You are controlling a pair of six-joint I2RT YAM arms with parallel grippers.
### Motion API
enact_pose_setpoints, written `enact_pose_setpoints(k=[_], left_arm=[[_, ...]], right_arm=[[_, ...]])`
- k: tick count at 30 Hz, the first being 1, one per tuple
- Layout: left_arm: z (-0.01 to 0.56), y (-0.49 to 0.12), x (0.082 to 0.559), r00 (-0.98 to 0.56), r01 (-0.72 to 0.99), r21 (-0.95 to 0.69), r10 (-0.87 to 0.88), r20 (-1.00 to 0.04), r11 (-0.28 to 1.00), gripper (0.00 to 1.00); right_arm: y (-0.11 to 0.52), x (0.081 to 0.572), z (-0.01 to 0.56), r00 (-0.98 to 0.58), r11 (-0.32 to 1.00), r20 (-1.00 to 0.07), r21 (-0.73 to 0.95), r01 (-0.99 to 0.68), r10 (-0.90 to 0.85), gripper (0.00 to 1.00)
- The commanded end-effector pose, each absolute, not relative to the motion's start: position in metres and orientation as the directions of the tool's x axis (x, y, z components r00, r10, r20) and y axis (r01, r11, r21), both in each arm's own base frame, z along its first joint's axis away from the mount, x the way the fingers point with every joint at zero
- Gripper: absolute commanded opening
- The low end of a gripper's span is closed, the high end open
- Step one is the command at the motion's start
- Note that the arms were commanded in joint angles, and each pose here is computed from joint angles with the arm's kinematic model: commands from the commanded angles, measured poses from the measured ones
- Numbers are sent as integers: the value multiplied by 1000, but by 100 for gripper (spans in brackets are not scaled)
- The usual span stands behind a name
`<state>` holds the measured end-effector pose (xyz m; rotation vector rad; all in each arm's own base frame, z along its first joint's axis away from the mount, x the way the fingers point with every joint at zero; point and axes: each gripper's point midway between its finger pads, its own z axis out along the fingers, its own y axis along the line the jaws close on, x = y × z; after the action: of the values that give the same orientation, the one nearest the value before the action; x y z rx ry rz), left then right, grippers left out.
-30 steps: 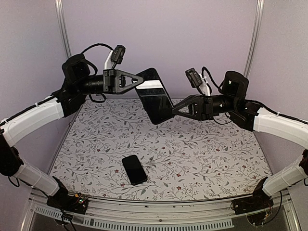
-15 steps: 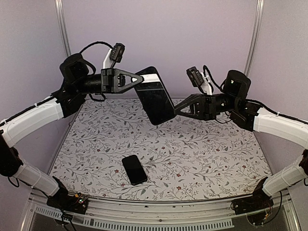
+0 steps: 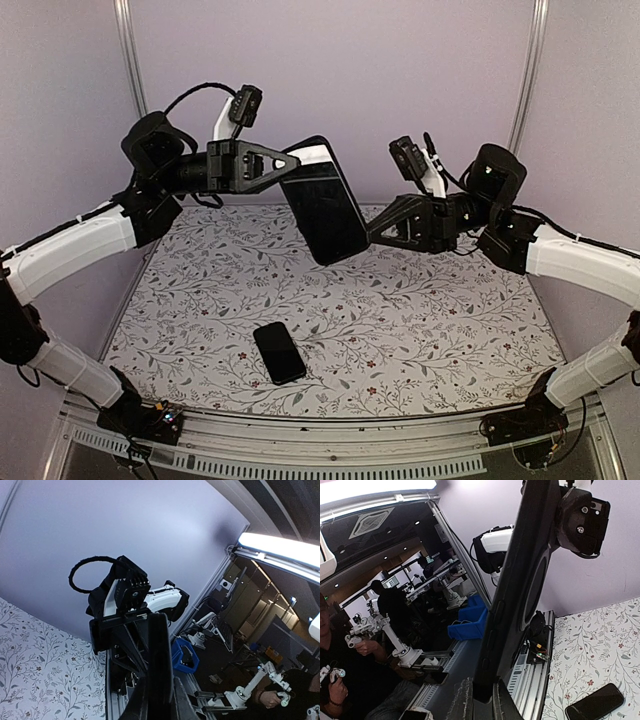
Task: Take the phone out of the phone case
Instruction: Remove the bottom right corner of the phone case from the phone.
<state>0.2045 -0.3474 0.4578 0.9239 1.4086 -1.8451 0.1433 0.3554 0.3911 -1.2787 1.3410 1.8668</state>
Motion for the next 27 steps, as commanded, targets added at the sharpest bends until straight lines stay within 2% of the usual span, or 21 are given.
enact_pose_setpoints(k=[1,14,27], left_arm=[[473,-353,179,-544,803,-494,-75,-836,-333,0],[472,-361,157,-547,781,-491,-44,-836,-387,0],[468,-374,146,-587,720,-535,23,-809,-442,0]], right_arm=[[355,131,407,-344,-462,-935,346,-817,-90,0],[366,143,403,-350,-432,-930,362,-826,-111,0],[383,179,386,-312,-246,-944,330,-911,-112,0]])
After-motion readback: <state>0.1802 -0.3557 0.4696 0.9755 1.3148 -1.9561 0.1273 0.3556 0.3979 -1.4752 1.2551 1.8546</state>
